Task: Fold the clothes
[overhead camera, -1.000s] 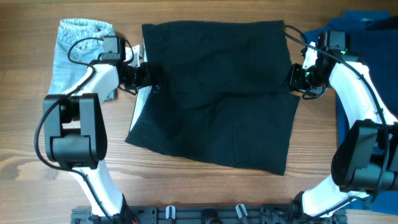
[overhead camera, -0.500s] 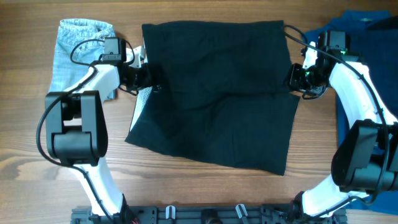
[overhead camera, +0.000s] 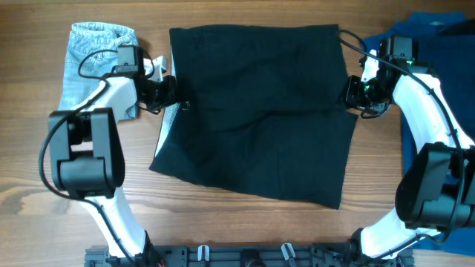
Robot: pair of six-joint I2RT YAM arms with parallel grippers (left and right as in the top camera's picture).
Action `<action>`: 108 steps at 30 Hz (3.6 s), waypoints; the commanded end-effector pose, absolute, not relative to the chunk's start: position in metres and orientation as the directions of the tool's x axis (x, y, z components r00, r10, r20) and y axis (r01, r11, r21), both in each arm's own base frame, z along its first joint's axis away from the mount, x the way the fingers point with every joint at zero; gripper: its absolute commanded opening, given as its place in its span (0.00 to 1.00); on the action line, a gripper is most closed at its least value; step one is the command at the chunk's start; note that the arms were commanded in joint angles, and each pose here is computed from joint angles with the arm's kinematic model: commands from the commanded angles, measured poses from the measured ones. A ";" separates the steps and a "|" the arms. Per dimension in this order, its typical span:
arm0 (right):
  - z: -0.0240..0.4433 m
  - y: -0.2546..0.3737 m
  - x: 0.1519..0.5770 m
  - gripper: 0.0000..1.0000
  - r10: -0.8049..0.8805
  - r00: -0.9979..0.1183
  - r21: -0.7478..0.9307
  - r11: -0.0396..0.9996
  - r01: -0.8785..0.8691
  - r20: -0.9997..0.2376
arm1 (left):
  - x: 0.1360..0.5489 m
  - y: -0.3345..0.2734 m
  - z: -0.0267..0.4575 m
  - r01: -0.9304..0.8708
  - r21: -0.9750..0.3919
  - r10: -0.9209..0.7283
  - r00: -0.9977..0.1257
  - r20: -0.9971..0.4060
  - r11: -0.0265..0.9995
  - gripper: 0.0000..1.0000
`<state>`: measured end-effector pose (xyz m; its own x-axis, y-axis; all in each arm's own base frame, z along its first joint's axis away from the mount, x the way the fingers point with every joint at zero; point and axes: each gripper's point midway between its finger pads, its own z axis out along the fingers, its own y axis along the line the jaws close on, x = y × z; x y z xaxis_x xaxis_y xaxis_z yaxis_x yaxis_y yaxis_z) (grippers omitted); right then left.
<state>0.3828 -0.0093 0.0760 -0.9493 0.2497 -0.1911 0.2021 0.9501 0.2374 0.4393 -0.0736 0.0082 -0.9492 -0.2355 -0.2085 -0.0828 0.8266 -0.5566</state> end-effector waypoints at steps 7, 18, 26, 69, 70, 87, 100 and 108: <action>0.078 -0.012 0.382 0.44 0.244 -0.948 0.225 0.954 0.198 -0.202 | 0.441 -0.046 0.029 -0.112 -0.489 -0.271 -0.925 -0.266 0.865 0.04; 0.078 -0.012 0.383 0.44 0.244 -0.947 0.225 0.954 0.196 -0.208 | 0.432 -0.023 0.014 -0.185 -0.351 -0.282 -0.926 -0.250 0.918 0.04; 0.079 -0.012 0.385 0.33 0.244 -0.946 0.226 0.954 0.194 -0.216 | 0.436 -0.022 0.022 -0.230 -0.370 -0.336 -0.907 -0.253 0.900 0.41; 0.046 0.012 0.269 0.04 0.455 -0.857 0.181 0.847 0.500 0.243 | 0.289 -0.011 0.084 -0.544 -0.112 -0.552 -0.832 -0.058 0.831 0.07; 0.051 0.013 0.266 0.04 0.458 -0.859 0.187 0.845 0.501 0.229 | 0.287 -0.013 0.088 -0.547 -0.127 -0.558 -0.826 -0.076 0.827 0.07; 0.061 0.053 0.156 0.16 0.616 -0.715 0.273 0.662 0.698 0.331 | 0.302 -0.031 0.100 -0.478 -0.205 -0.513 -0.839 -0.180 0.854 0.42; 0.024 0.044 0.147 0.76 0.735 -0.601 0.191 0.571 0.799 0.315 | 0.305 -0.031 0.100 -0.475 -0.210 -0.512 -0.838 -0.188 0.854 0.48; 0.024 0.045 0.137 0.68 0.735 -0.584 0.160 0.567 0.808 0.343 | 0.309 -0.031 0.102 -0.472 -0.220 -0.513 -0.834 -0.203 0.854 0.49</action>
<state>0.1433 0.0474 0.0257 -0.6021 0.7208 0.3434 0.7958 0.5765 0.1852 0.3092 -0.0302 0.1069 -0.8331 -0.5111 -0.2114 -0.4672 0.8548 -0.2259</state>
